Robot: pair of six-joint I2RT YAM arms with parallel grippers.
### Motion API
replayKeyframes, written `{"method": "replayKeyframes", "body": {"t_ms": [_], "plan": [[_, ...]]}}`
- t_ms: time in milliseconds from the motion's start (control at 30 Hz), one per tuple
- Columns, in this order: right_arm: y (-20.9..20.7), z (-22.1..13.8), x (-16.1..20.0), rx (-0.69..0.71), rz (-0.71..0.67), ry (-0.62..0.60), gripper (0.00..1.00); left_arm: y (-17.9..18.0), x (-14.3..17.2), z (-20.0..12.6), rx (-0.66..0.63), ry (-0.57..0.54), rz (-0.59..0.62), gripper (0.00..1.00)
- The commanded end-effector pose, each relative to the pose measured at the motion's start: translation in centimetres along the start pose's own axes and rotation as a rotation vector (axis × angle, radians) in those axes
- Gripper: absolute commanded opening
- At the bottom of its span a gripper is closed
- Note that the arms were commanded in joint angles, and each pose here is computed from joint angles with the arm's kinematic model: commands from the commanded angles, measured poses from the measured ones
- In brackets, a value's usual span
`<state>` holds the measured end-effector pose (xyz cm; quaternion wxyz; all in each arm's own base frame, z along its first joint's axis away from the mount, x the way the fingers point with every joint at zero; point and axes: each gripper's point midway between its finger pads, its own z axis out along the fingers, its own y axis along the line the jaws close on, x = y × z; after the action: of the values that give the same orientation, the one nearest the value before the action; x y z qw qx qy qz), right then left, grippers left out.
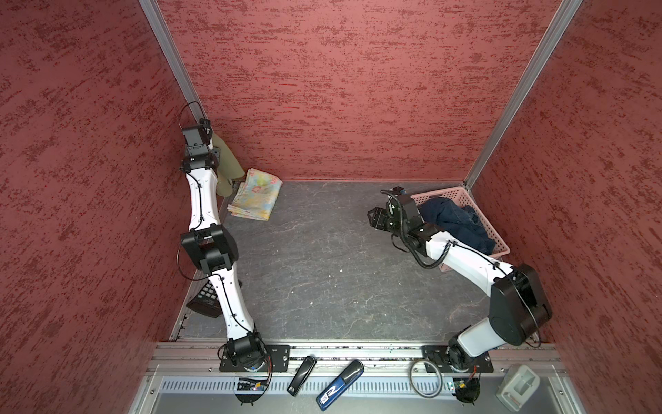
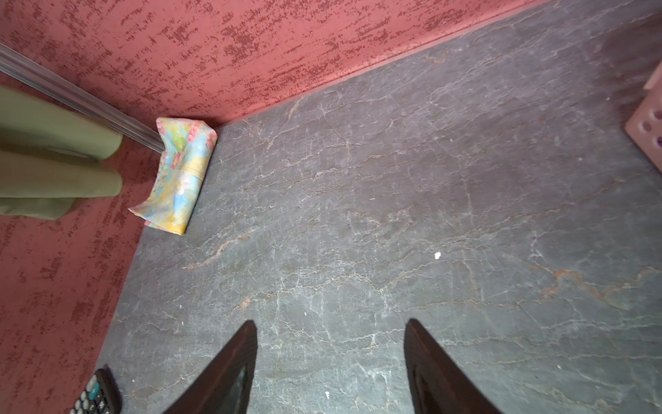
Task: Fold and stack skirts
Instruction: Place the skirt on the skirt.
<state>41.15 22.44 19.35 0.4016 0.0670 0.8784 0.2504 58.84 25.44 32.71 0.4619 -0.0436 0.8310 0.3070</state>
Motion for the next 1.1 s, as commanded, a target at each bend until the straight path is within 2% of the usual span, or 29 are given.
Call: {"method": "replayKeyframes", "body": {"t_ms": [0,67,167,233,367,533,667,867,900,933,967,1000,1067], "plan": [[0.1,-0.2,-0.5,0.012,-0.033,0.006,0.66,1.8,-1.4,0.6,-0.079,-0.068,0.048,0.0],[-0.1,-0.1,-0.7,0.015,-0.027,0.001,0.66,0.2,-1.0,1.1,-0.061,-0.056,0.062,0.0],[-0.2,0.4,-0.5,-0.001,-0.008,0.007,0.66,-5.2,-0.5,2.2,-0.037,-0.043,0.163,0.0],[-0.2,0.5,-0.3,-0.01,-0.001,0.009,0.66,-9.4,0.8,3.6,-0.021,-0.018,0.259,0.0],[-0.7,0.1,0.0,-0.002,-0.004,0.007,0.66,-15.5,3.8,5.5,0.007,0.01,0.399,0.0],[-2.2,-0.7,-0.1,0.014,0.007,-0.019,0.67,-22.4,7.1,5.3,0.115,0.024,0.52,0.0],[-2.6,-0.5,0.2,0.001,0.025,-0.02,0.67,-25.4,8.7,4.5,0.15,0.052,0.574,0.0],[-3.1,-0.5,0.5,-0.016,0.038,-0.022,0.67,-26.6,10.5,4.6,0.157,0.106,0.619,0.0],[-3.1,-0.5,0.5,-0.019,0.038,-0.021,0.67,-26.5,10.5,4.6,0.144,0.107,0.619,0.06],[-3.3,-0.6,0.6,-0.015,0.039,-0.022,0.67,-26.2,10.1,4.7,0.124,0.105,0.609,0.24],[-3.3,-0.7,0.6,-0.016,0.036,-0.022,0.67,-25.8,9.5,4.6,0.111,0.101,0.583,0.47],[-3.4,-0.7,0.5,-0.015,0.033,-0.024,0.67,-25.2,8.6,4.4,0.101,0.094,0.54,0.62],[-3.5,-0.9,0.4,-0.013,0.027,-0.028,0.69,-23.5,6.3,3.6,0.109,0.084,0.397,0.82]]}}
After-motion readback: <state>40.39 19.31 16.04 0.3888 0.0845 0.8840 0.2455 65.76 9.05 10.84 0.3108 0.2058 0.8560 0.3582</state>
